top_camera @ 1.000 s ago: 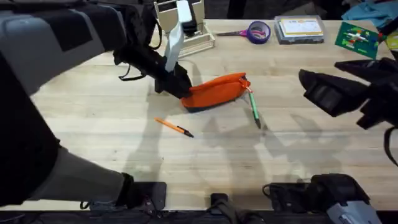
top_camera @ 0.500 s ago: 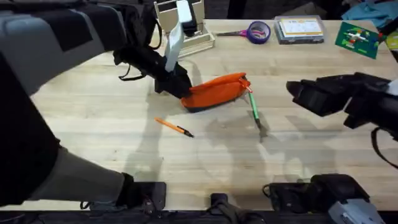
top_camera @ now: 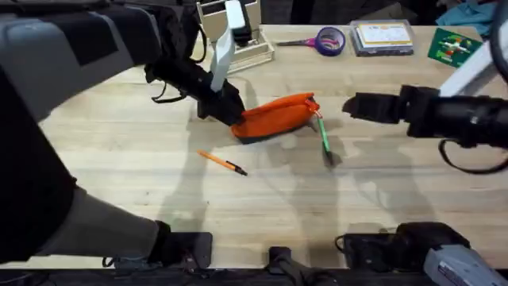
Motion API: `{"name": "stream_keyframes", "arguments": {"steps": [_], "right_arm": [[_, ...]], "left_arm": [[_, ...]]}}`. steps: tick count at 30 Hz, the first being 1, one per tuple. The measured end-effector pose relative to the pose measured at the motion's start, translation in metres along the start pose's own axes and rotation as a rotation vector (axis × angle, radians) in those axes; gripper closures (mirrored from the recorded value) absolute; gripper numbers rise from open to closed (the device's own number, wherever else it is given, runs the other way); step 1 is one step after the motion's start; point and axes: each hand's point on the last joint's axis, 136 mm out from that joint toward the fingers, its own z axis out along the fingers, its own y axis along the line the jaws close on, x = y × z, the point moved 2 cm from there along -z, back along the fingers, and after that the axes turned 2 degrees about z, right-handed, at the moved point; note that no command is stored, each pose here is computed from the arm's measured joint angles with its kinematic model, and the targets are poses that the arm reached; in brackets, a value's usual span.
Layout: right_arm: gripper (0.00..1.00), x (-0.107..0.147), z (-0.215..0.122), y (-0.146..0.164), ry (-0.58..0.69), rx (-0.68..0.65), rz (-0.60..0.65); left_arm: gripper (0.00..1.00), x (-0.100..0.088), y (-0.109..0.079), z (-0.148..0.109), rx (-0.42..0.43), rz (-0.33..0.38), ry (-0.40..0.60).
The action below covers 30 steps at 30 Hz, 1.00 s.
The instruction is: Unzip the bag, pick up the pens from the table one at a time and place them inside, then zip the bag closed.
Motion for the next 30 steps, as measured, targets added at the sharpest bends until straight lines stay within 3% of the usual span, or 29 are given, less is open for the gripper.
{"name": "stream_keyframes", "arguments": {"steps": [10, 22, 30], "right_arm": [[0.004, 0.010, 0.042, -0.020, 0.169, 0.026, 0.131], [0.004, 0.003, 0.095, 0.002, 0.205, -0.061, 0.010], [0.004, 0.006, 0.119, 0.003, 0.235, -0.072, -0.004]], "left_arm": [[0.958, 0.000, 0.000, 0.000, -0.001, 0.001, 0.000], [0.959, 0.000, 0.000, 0.000, -0.001, 0.000, 0.000], [0.958, 0.000, 0.000, 0.000, 0.000, 0.000, 0.000]]}}
